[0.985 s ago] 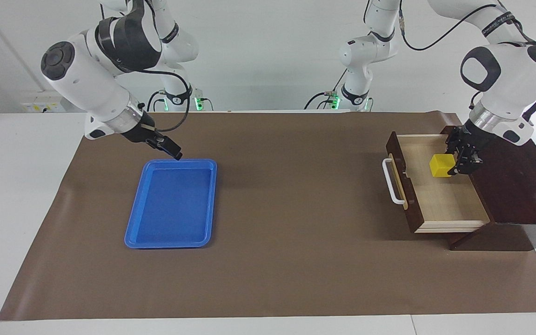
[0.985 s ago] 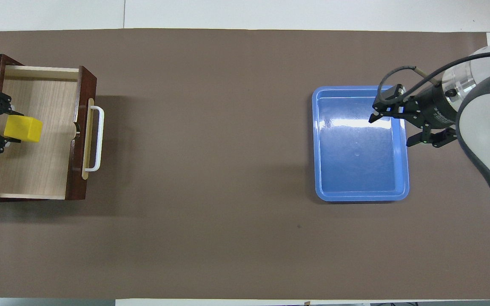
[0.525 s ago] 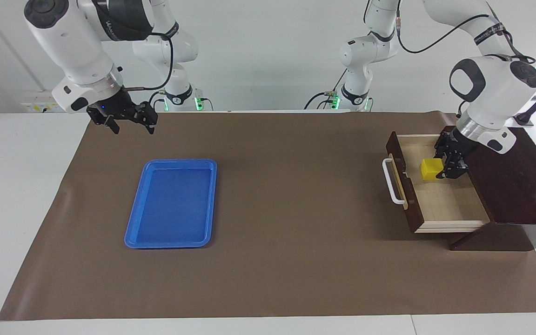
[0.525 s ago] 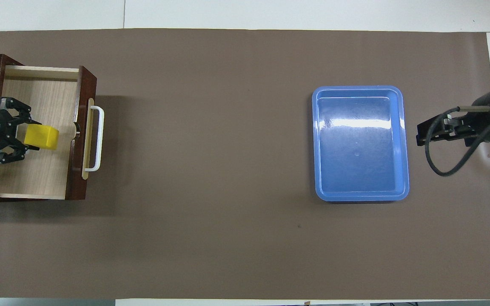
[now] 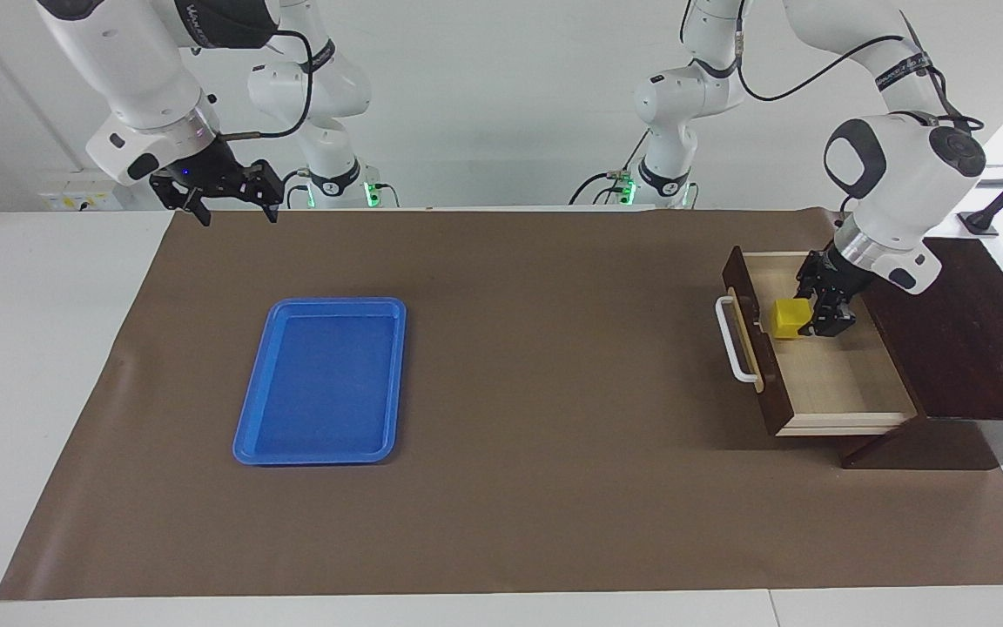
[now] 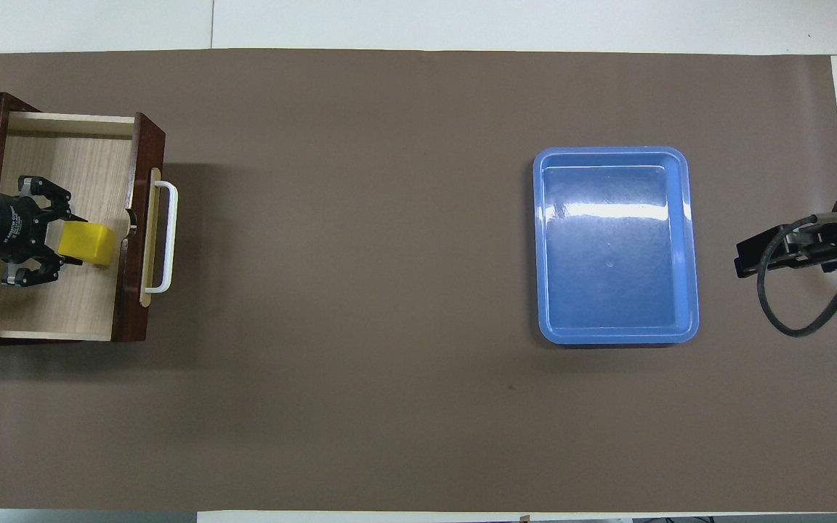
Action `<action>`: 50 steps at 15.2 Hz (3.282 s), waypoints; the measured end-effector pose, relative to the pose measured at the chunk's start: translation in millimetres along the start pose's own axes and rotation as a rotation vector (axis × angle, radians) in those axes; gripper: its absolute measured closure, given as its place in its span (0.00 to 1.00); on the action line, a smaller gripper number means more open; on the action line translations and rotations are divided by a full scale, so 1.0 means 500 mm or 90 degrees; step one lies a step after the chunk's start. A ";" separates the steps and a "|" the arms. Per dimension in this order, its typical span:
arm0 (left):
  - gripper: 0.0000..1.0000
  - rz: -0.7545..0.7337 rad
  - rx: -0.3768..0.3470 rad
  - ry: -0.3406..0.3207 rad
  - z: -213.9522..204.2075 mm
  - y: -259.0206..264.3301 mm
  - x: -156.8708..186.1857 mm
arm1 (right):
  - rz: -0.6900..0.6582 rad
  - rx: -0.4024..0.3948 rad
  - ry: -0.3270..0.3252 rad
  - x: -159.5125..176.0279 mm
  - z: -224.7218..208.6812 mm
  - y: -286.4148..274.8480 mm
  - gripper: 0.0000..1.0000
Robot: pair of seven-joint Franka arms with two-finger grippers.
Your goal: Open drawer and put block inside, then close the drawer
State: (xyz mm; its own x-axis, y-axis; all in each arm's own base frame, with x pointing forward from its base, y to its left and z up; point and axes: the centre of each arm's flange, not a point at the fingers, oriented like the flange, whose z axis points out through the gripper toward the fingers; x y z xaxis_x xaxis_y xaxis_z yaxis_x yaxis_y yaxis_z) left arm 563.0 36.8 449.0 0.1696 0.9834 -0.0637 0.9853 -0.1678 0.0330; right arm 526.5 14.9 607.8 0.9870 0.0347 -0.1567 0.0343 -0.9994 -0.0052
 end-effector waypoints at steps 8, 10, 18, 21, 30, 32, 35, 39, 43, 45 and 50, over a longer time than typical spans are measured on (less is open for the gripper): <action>0.00 -0.019 -0.007 0.040 -0.135 0.044 -0.134 | 0.012 0.002 0.004 0.021 0.024 0.022 0.00; 0.00 -0.026 0.003 0.065 -0.120 0.048 -0.248 | 0.012 0.002 0.003 0.021 0.024 0.022 0.00; 0.00 -0.014 0.013 0.142 0.034 0.033 -0.287 | 0.012 0.002 0.005 0.021 0.022 0.023 0.00; 0.00 -0.017 0.009 0.137 0.030 0.035 -0.258 | 0.012 0.002 0.007 0.020 0.018 0.023 0.00; 0.00 0.016 -0.012 0.187 -0.011 0.032 0.007 | 0.011 0.002 0.010 0.020 0.016 0.020 0.00; 0.00 0.005 -0.017 0.186 -0.014 0.025 0.054 | 0.011 0.002 0.010 0.020 0.016 0.020 0.00; 0.00 0.012 -0.016 0.190 -0.013 0.027 0.048 | 0.011 0.002 0.011 0.020 0.015 0.020 0.00; 0.00 0.055 -0.027 0.194 -0.029 0.037 0.041 | 0.011 0.002 0.011 0.020 0.015 0.020 0.00; 0.00 0.233 0.021 0.176 -0.057 0.041 -0.004 | 0.011 0.002 0.011 0.020 0.015 0.020 0.00; 0.00 0.347 0.051 0.130 -0.103 0.038 -0.055 | 0.011 0.002 0.012 0.021 0.015 0.021 0.00; 0.00 0.686 0.140 0.052 -0.191 0.023 -0.159 | 0.011 0.001 0.026 0.025 0.011 0.021 0.00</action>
State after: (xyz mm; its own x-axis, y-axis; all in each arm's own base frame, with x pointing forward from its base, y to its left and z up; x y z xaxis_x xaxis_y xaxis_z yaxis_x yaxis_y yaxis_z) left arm 558.9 -36.7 549.8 0.9484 0.3143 -0.0421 0.3053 -0.9408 -0.1474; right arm 538.5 5.0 600.6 0.9930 0.0171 -0.1165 0.0166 -0.9998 -0.0051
